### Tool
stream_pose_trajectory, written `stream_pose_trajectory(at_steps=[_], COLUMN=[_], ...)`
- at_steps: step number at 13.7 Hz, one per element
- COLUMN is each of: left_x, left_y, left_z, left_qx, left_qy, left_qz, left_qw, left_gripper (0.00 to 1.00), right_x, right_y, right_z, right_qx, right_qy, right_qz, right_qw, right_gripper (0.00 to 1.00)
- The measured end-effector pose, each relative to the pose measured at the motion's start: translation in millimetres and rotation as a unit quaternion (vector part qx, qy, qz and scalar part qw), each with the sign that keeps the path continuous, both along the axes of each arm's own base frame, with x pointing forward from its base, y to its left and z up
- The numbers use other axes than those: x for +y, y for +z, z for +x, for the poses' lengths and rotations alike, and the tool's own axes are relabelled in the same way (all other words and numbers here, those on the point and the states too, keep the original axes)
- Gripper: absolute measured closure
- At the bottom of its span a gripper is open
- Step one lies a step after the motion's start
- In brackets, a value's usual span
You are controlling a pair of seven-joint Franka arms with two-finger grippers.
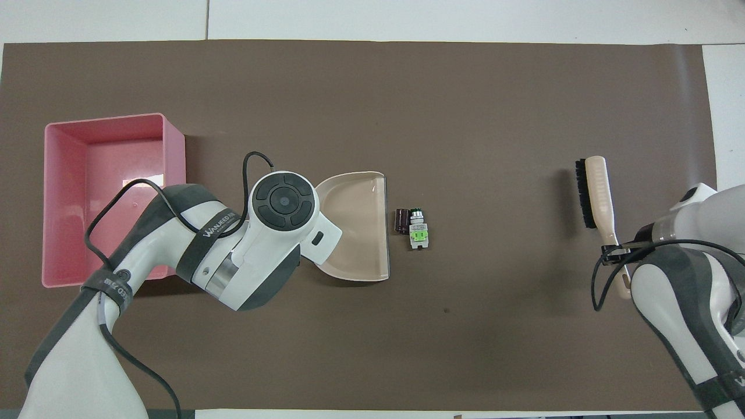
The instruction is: Clean e-waste and dump in bin
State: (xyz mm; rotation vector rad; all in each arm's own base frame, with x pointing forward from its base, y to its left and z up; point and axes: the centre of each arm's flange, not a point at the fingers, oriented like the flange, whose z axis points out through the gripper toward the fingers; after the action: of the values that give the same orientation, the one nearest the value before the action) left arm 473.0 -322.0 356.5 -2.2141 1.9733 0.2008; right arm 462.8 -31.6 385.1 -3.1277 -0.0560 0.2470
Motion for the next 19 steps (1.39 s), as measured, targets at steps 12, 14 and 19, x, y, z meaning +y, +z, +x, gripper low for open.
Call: stream_pose_trajectory(at_steps=[12, 14, 19], left_x=[-13.5, -13.3, -13.3], left_y=[-14.4, -14.4, -14.7], left_z=[-12.2, -12.0, -12.0], left_qx=[-0.006, -0.009, -0.010], left_qy=[0.003, 0.004, 0.004], left_qz=[0.020, 0.022, 0.022], left_qw=[1.000, 1.000, 1.000], left_gripper=[0.00, 0.00, 0.00], right_x=[221.9, 239.0, 256.5], right_y=[-15.2, -24.4, -25.8], right_z=[-49.1, -64.2, -74.9], right_qx=[0.011, 0.017, 0.015], right_qy=[0.032, 0.032, 0.039], right_qz=[-0.043, -0.051, -0.054], right_qw=[0.999, 0.998, 0.998], right_gripper=[0.74, 0.74, 0.74])
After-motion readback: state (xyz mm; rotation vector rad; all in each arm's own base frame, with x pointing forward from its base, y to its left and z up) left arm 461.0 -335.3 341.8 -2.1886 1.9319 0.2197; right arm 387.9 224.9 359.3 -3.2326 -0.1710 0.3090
